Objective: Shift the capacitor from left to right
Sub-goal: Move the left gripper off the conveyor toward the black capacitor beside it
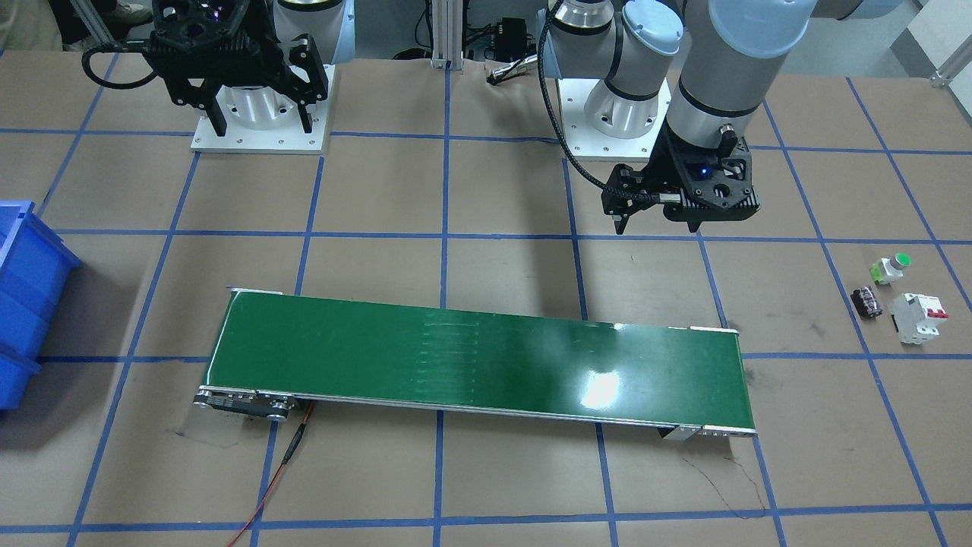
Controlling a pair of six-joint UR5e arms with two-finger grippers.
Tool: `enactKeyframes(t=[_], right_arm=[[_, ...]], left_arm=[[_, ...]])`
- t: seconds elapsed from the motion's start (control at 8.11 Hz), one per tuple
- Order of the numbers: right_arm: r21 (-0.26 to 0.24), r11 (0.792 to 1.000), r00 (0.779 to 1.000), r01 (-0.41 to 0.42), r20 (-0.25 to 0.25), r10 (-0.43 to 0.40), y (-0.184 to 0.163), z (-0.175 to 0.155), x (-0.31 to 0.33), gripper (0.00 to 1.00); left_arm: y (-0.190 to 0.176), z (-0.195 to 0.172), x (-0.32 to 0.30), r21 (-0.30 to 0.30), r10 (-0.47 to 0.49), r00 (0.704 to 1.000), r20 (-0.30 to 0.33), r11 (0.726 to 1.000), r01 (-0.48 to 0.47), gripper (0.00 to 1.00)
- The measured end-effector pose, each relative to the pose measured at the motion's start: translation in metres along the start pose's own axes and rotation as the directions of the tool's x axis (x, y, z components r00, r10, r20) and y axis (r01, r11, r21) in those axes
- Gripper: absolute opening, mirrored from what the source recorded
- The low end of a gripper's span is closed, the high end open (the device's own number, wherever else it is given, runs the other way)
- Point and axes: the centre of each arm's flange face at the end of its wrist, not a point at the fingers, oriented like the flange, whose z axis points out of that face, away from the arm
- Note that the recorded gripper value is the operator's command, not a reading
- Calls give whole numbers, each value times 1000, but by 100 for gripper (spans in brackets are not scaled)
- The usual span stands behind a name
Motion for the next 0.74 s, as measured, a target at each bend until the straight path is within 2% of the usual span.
enactKeyframes(t=[0.37, 0.74], right_arm=[[-1, 1000, 1000, 0, 0, 0, 0, 0, 0, 100], [-3, 1000, 1000, 0, 0, 0, 0, 0, 0, 100]], left_arm=[[-1, -2, -9, 3, 7, 1000, 6, 1000, -7, 100], [-12, 1, -78, -3, 60, 998, 7, 998, -60, 100]])
